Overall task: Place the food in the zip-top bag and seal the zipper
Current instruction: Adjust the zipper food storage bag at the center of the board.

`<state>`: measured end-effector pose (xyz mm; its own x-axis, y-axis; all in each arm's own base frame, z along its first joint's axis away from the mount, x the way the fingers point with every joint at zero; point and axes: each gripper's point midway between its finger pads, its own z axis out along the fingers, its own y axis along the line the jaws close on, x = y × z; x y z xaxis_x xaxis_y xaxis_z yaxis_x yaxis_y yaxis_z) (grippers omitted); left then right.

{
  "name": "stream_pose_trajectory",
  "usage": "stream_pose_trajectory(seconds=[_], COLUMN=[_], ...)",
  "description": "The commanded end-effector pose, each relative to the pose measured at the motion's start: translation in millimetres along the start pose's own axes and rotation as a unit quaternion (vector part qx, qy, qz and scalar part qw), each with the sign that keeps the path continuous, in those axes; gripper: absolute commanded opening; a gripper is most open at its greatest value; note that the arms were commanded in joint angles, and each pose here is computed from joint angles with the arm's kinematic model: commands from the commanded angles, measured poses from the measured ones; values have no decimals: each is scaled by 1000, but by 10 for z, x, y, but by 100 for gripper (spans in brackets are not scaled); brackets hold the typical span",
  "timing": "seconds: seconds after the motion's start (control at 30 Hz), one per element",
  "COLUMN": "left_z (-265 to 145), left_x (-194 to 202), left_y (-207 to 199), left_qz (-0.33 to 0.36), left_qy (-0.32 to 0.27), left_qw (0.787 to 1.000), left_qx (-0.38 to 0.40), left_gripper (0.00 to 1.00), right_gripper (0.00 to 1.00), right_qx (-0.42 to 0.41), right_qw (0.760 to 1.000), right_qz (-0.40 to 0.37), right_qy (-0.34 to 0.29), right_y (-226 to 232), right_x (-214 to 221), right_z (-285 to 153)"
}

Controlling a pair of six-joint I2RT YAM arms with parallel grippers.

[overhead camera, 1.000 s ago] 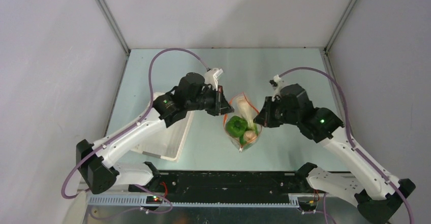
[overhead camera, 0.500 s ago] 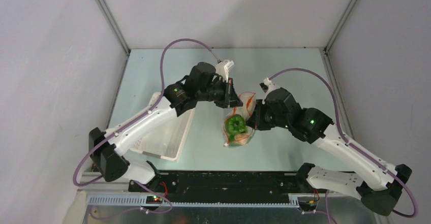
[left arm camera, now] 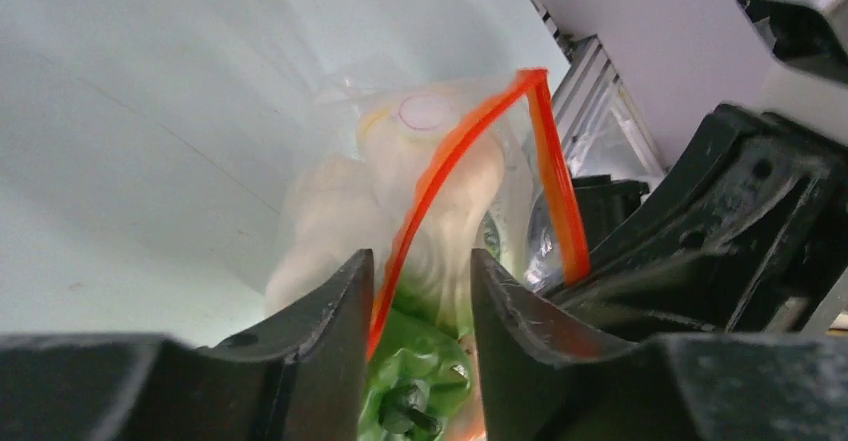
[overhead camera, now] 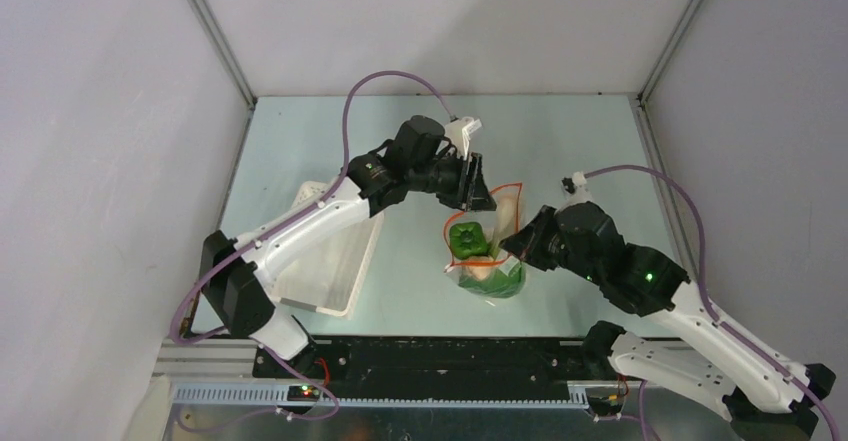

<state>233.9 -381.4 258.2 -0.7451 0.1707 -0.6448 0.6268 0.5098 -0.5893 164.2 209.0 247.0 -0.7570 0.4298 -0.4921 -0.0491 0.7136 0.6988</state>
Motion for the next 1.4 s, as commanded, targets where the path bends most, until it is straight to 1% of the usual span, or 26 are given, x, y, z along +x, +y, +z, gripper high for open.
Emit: stream_pose_trajectory(seconds=[0.0,0.03,0.07,0.1,0.17,0.23,0.33,0.43,0.47,0.5,0.53,0.57,0.6,0.63,0.67,0.73,0.8,0.9,0.97,1.07,1.27,1.3,1.37], left_z=[-180,-197,-241,-266,-370,-517,-773,-1017,-959,-1047,-990,-1047,-1000,-1040,-996,-963,-893,-784,-736,-679,-510,-500,-469], left_x=[-181,-179,-176,-177,-163,-112,111,339,515,555,709,762,846,835,917,928,933,808,748,690,732,726,712], left_y=[-259,-251,-234,-215,-128,-55,44,51,172,129,168,75,56,-81,-58,-94,-104,-151,-181,-176,-223,-231,-187], left_qz=[44,45,49,50,52,55,62,76,73,76,77,79,83,94,96,111,124,128,128,132,147,147,144], left_qy=[-37,-39,-44,-48,-60,-77,-106,-143,-139,-154,-148,-155,-159,-176,-172,-180,-173,-185,-193,-200,-178,-179,-181], left_qw=[998,998,997,997,997,995,991,986,987,985,986,985,983,978,979,976,976,973,971,970,972,972,973], left_qx=[38,35,27,20,-10,-35,-50,-34,-38,-27,-16,10,27,54,55,55,52,56,56,42,32,30,12], left_gripper=[55,70,77,88,97,99,100,100,100,100,100,100,100,100,100,100,100,98,95,87,77,74,70], right_gripper=[0,0,0,0,0,0,0,2,2,2,2,2,2,2,2,2,2,3,4,4,5,5,5], right_qx=[-22,-20,-20,-17,-12,-11,-10,-6,-4,-4,-4,-4,-3,-4,-4,-6,-6,-6,-9,-12,-10,-11,-11], right_qw=[994,993,993,993,992,992,991,991,991,990,990,990,989,989,988,988,988,986,985,982,978,978,977], right_qz=[73,79,82,86,90,92,93,95,96,99,101,103,105,107,109,112,117,126,139,154,169,170,172], right_qy=[-77,-81,-83,-84,-87,-89,-93,-98,-98,-100,-100,-101,-102,-104,-105,-105,-105,-105,-106,-110,-122,-123,-123], right_y=[64,44,20,-8,-42,-58,-69,-104,-118,-125,-128,-132,-136,-138,-139,-138,-139,-150,-155,-163,-182,-181,-179], right_x=[-280,-287,-279,-273,-273,-276,-291,-307,-304,-310,-310,-313,-318,-324,-329,-329,-327,-318,-315,-320,-362,-366,-367], right_z=[-77,-79,-84,-78,-87,-95,-111,-123,-123,-135,-140,-145,-148,-157,-162,-174,-183,-182,-179,-183,-203,-204,-203])
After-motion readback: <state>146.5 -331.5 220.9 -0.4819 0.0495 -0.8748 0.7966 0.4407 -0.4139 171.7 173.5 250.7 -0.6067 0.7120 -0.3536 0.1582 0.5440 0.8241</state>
